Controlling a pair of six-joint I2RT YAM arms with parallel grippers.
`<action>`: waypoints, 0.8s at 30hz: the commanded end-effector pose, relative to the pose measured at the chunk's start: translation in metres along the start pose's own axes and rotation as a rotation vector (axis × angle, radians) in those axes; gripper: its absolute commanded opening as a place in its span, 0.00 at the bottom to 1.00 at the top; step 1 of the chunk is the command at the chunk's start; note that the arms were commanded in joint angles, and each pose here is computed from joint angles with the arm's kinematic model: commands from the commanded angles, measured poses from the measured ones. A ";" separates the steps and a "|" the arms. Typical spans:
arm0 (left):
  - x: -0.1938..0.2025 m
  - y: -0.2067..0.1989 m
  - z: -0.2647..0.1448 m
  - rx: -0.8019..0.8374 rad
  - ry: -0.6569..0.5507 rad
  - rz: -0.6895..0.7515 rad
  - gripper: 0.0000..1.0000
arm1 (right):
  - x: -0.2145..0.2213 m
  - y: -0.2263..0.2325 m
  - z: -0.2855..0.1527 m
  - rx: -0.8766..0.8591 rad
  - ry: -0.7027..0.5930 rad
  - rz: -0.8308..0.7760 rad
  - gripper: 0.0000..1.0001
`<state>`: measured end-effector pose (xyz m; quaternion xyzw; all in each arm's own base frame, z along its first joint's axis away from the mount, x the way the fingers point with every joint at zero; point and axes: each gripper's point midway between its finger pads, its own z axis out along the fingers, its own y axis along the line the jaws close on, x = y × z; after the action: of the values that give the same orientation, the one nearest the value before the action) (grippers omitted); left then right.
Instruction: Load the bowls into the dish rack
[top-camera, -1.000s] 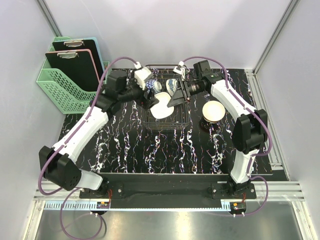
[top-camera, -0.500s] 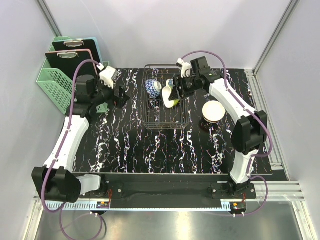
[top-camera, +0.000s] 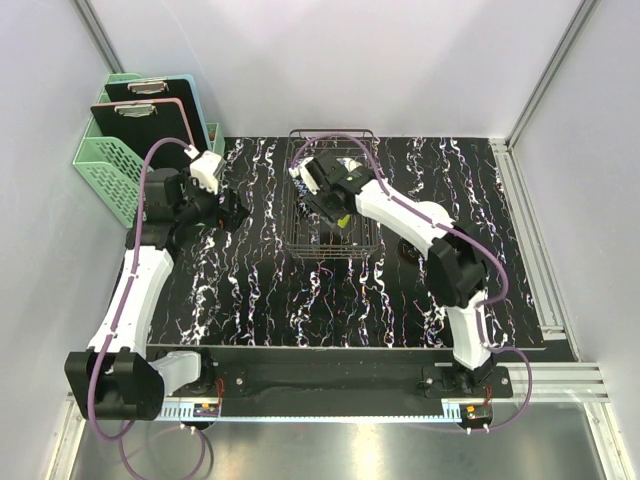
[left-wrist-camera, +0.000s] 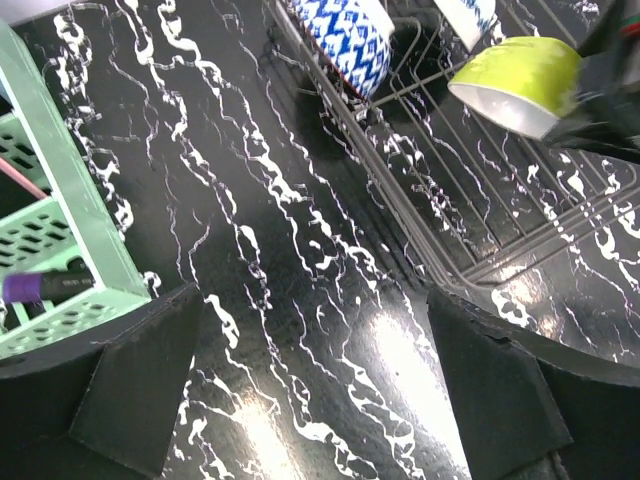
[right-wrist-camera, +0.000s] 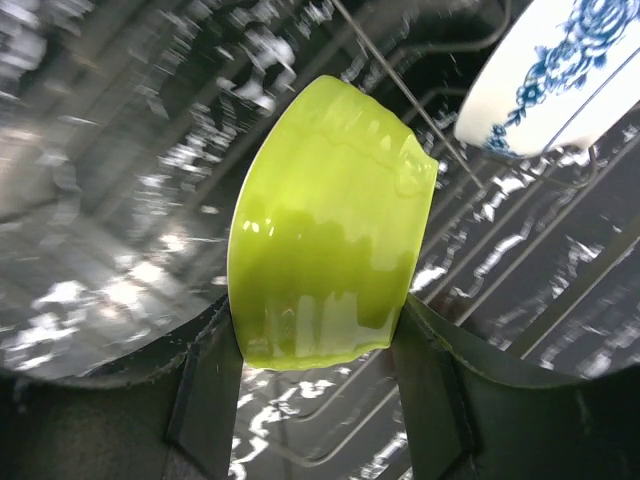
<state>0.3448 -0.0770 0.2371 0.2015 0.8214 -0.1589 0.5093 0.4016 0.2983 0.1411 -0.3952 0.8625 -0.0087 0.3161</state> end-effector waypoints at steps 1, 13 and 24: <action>-0.008 -0.005 -0.005 0.026 -0.057 0.033 0.99 | -0.006 -0.041 0.000 0.221 0.045 -0.078 0.00; -0.001 0.004 -0.010 0.009 -0.063 0.016 0.99 | 0.008 -0.041 0.021 0.341 0.161 -0.177 0.00; -0.001 0.008 -0.015 -0.002 -0.074 0.022 0.99 | 0.020 -0.024 0.042 0.315 0.221 -0.225 0.00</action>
<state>0.3338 -0.0630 0.2242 0.1866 0.8255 -0.1635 0.5069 0.4287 0.2674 0.0917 -0.4279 0.8376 -0.2174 0.2609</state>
